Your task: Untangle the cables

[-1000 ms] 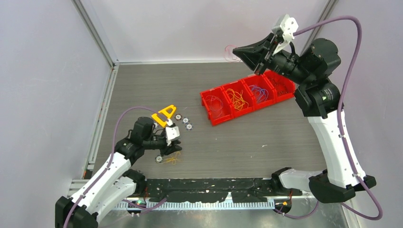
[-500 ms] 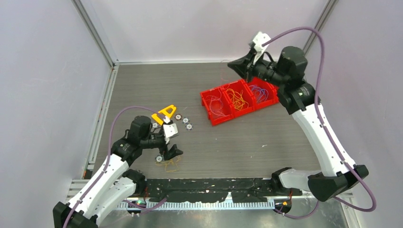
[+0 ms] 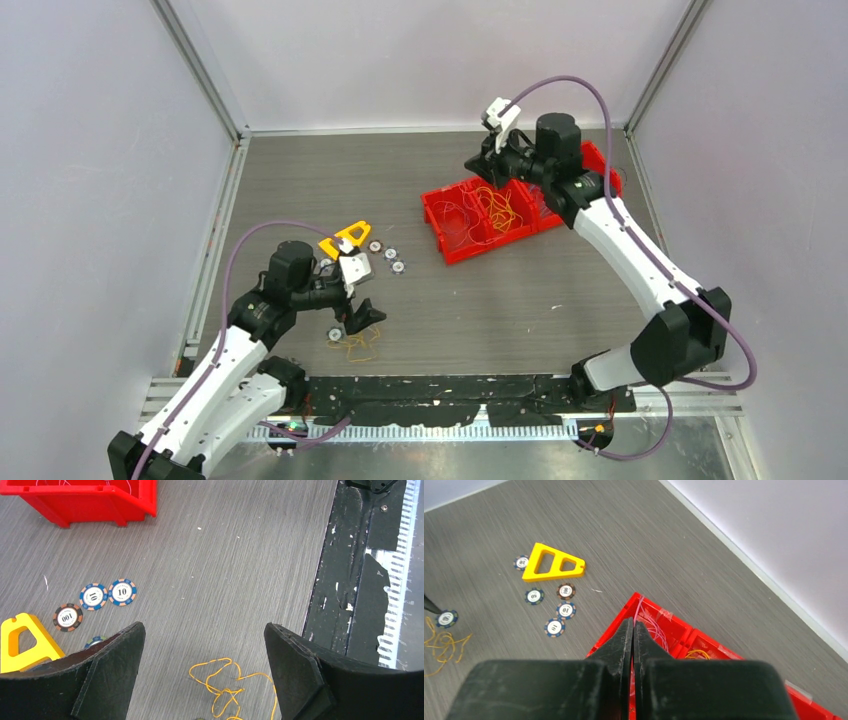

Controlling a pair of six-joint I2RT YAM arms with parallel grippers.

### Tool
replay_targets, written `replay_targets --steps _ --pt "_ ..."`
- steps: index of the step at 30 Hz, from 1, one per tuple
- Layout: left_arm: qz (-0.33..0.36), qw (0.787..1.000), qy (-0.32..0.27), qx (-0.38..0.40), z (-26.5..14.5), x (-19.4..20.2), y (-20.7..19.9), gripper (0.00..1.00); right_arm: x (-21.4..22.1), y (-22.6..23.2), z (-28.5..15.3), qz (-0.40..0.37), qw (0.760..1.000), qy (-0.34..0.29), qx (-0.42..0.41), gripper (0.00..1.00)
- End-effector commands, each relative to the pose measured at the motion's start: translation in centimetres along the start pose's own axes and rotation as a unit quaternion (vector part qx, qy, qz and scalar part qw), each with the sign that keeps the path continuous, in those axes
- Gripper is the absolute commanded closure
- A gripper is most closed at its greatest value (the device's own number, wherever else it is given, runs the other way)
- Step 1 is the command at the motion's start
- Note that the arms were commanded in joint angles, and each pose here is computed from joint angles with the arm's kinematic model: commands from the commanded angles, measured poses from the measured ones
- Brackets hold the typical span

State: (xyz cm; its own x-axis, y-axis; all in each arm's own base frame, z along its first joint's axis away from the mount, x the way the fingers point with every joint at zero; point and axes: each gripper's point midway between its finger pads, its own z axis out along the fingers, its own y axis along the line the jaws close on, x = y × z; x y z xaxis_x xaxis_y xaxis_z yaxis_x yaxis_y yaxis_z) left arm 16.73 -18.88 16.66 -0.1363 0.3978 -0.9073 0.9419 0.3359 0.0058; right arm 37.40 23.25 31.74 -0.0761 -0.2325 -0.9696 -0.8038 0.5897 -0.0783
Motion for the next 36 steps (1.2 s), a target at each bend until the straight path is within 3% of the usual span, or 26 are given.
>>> replay_targets --steps 1,13,21,27,31,36 --pt "0.013 1.0 -0.022 -0.019 -0.5 -1.6 0.6 0.09 -0.3 -1.7 1.3 -0.028 0.999 -0.013 0.021 0.94" --pt "0.027 0.999 -0.025 -0.031 -0.7 -0.8 0.6 0.07 0.1 -2.6 3.8 -0.003 1.0 -0.008 0.013 0.94" --pt "0.008 0.998 -0.021 -0.061 -1.0 -0.9 1.9 0.07 6.9 -2.3 6.7 0.019 0.997 0.074 -0.014 0.95" --pt "-0.057 0.995 -0.016 -0.079 -1.9 -1.5 3.1 0.05 11.1 -1.6 8.1 0.039 0.991 0.125 -0.034 0.95" --pt "-0.106 0.991 -0.01 -0.077 -2.2 -1.3 4.0 0.05 14.2 0.2 8.6 0.026 0.985 0.163 -0.052 0.94" --pt "-0.116 0.991 0.013 -0.062 -2.7 -0.1 4.9 0.06 16.6 0.6 9.0 0.007 0.98 0.193 -0.046 0.94"
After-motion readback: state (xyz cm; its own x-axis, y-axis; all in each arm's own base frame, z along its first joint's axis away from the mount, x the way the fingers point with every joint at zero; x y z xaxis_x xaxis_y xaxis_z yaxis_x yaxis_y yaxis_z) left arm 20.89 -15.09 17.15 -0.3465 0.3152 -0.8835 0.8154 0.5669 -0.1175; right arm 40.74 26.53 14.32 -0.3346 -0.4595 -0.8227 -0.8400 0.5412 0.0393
